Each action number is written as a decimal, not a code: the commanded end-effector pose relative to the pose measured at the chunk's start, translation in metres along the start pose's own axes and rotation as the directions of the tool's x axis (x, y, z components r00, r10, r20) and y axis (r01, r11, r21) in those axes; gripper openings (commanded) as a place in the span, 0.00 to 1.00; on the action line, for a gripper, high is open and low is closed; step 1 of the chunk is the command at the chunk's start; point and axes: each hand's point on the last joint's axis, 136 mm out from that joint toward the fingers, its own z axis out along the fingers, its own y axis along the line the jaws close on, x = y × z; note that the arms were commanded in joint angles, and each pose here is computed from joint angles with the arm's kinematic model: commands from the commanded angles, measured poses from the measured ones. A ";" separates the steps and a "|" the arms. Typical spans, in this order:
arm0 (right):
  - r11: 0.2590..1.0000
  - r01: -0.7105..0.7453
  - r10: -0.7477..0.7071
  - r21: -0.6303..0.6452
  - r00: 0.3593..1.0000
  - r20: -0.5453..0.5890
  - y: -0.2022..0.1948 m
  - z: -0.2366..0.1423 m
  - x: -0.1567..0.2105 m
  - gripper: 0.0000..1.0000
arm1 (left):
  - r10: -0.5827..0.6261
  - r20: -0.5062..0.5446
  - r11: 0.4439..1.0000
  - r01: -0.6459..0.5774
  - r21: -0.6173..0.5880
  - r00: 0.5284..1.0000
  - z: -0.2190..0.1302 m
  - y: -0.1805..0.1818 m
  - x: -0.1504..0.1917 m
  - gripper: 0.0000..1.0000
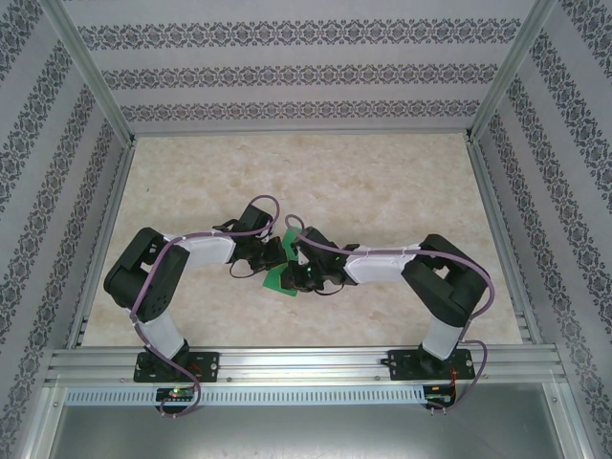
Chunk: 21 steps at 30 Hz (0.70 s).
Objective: Fold a paper plane with a square sheet of paper (pick it up from the middle)
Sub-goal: Fold the triangle a second time at the center of the table.
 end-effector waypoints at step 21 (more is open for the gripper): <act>0.994 -0.100 0.102 0.040 0.993 -0.052 -0.035 0.004 0.060 0.16 | -0.013 -0.001 0.996 0.013 -0.086 1.000 0.000 0.021 0.005 0.08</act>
